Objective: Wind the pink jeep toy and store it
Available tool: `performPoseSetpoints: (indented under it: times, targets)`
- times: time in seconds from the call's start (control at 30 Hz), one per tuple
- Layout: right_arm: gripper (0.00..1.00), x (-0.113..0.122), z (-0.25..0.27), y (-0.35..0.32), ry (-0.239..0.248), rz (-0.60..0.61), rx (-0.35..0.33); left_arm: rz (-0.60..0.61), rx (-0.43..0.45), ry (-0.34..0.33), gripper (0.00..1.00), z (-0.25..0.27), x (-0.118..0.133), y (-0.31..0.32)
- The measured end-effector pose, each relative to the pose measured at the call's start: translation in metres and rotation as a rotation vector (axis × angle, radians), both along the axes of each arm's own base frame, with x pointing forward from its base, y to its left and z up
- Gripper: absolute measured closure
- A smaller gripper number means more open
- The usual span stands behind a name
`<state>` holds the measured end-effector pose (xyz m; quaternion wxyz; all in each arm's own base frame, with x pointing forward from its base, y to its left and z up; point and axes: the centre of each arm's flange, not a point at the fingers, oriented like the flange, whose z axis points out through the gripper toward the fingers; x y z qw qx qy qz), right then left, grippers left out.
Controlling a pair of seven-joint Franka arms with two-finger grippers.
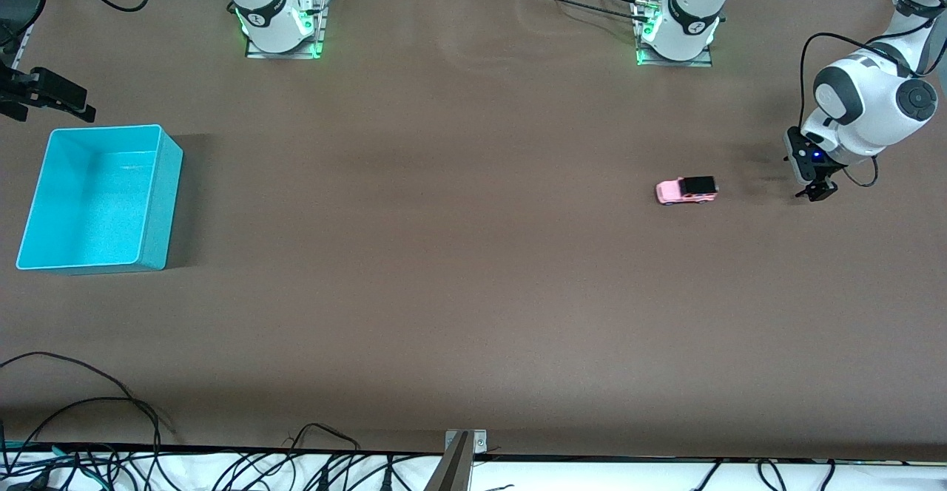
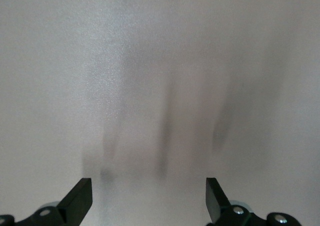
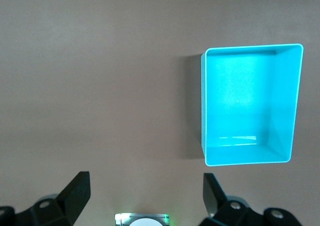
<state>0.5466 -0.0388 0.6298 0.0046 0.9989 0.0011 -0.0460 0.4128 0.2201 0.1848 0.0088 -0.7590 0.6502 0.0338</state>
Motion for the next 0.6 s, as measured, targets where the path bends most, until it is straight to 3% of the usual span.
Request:
performPoseSetpoints:
  times: [0.6]
  targets:
    - [0.00,-0.0003,-0.0001,-0.0017,0.001,-0.003,0.000,-0.010,0.006,-0.018,0.00,0.0070,0.0078,-0.0015]
